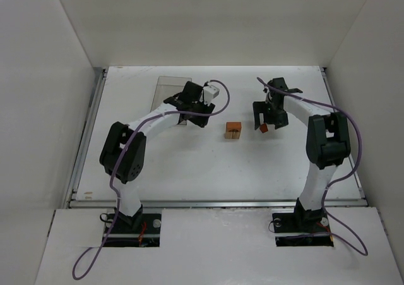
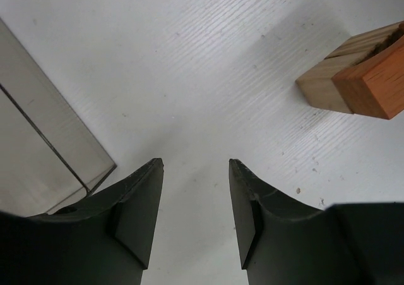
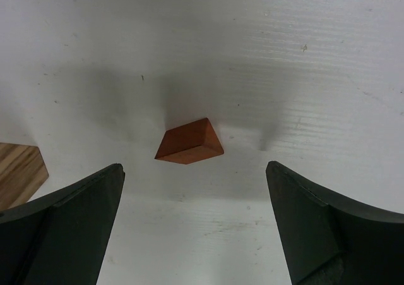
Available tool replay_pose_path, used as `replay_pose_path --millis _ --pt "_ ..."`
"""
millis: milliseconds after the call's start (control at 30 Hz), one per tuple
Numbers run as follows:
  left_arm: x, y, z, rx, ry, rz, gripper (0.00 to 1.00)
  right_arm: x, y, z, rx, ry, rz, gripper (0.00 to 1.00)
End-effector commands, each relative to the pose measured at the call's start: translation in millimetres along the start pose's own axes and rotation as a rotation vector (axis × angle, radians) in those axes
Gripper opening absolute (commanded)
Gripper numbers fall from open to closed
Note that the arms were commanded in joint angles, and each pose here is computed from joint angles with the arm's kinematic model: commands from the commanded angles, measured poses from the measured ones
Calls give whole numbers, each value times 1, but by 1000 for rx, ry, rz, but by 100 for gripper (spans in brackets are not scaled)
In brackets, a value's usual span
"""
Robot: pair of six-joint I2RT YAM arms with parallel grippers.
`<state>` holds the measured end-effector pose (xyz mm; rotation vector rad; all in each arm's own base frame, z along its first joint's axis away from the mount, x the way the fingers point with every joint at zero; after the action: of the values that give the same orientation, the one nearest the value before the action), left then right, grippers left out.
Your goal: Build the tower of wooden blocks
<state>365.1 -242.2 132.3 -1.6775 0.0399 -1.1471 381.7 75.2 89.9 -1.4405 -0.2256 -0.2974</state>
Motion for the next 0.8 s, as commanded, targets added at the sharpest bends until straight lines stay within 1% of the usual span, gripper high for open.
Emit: replay_pose_path --millis 0,67,167,267,300,367,467,500,533,700,767 --pt "10 -21 6 31 14 -64 43 8 -5 -1 -20 -38 -17 100" --pt "6 -21 10 36 5 -55 43 11 -1 1 1 -50 -31 97" --pt "8 -24 11 47 6 -62 43 12 4 -1 -11 -61 -33 93" --pt "8 -24 12 56 15 -60 43 8 12 -6 -37 -82 -4 83" --pt "10 -27 12 58 16 -69 43 8 13 -7 -49 -82 3 81" --pt "10 -27 12 58 16 -69 43 9 9 -5 -34 -92 -6 74" --pt "10 -27 12 58 16 -69 43 9 6 -6 -29 -106 -31 74" --pt "12 -30 12 60 17 -78 43 14 2 -7 -36 -129 -58 73" --pt "12 -30 12 60 17 -78 43 11 3 -9 -47 -138 -49 71" --pt "10 -31 16 67 11 -85 43 16 7 -13 -73 -170 -52 71" --pt "12 -34 15 60 13 -97 43 15 13 -17 -97 -199 -31 71"
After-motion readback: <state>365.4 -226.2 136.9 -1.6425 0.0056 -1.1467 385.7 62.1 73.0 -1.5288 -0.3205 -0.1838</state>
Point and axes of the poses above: each gripper's point midway between its finger pads, its own y axis out along the fingers, its own z axis along the line the jaws close on, x = y × z, the point moved 5 cm from there along -y, back along the fingers, and after that the axes turned 5 degrees about y, right-handed, at the moved point
